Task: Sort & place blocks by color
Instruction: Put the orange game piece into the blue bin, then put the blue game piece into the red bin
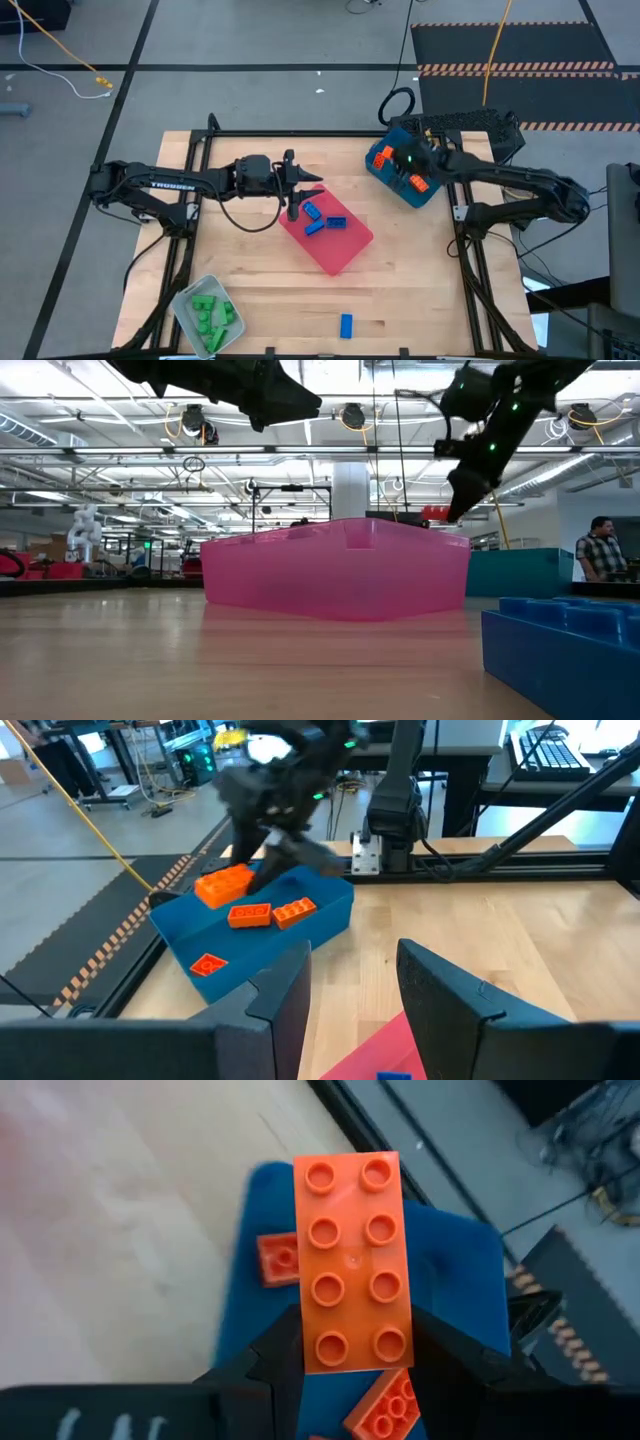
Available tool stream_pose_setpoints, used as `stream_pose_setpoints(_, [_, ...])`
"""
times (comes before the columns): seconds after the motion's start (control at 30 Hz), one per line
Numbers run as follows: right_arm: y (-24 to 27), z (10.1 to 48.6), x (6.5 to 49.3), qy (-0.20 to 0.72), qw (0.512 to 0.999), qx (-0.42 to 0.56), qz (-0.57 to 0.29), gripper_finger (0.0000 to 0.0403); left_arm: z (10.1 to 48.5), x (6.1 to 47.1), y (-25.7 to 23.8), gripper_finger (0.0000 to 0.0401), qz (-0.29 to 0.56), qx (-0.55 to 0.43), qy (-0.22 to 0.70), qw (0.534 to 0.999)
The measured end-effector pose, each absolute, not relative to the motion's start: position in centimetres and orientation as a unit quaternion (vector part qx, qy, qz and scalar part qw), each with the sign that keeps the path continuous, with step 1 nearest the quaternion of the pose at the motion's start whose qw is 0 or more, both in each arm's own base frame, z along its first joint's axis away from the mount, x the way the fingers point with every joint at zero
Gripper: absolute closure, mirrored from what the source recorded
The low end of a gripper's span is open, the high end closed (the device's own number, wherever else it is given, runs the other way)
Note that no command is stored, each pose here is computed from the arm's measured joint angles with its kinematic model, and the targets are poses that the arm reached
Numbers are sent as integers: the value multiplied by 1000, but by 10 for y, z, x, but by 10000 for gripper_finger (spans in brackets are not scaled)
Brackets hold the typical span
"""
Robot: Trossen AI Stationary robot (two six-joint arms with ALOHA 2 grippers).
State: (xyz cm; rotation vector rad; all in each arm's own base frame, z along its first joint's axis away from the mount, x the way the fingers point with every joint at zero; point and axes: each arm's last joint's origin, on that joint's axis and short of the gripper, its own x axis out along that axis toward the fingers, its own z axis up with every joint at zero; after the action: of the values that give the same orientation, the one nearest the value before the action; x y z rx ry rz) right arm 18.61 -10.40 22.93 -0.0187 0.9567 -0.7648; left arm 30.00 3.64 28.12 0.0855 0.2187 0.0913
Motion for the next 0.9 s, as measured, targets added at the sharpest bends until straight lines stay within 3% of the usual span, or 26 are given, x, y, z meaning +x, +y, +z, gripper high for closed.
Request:
stream_pose_setpoints(0.47, [-156,200,180,489,791,44,-366,264,281,300,36,249,44,43,110,992])
stream_pose_setpoints(0.7, [-159,204,179,465,795,59,-385,183,281,300,36,249,45,43,113,992])
stream_pose_setpoints(0.9, [-155,213,177,441,810,59,-382,145,280,300,36,249,45,41,116,991])
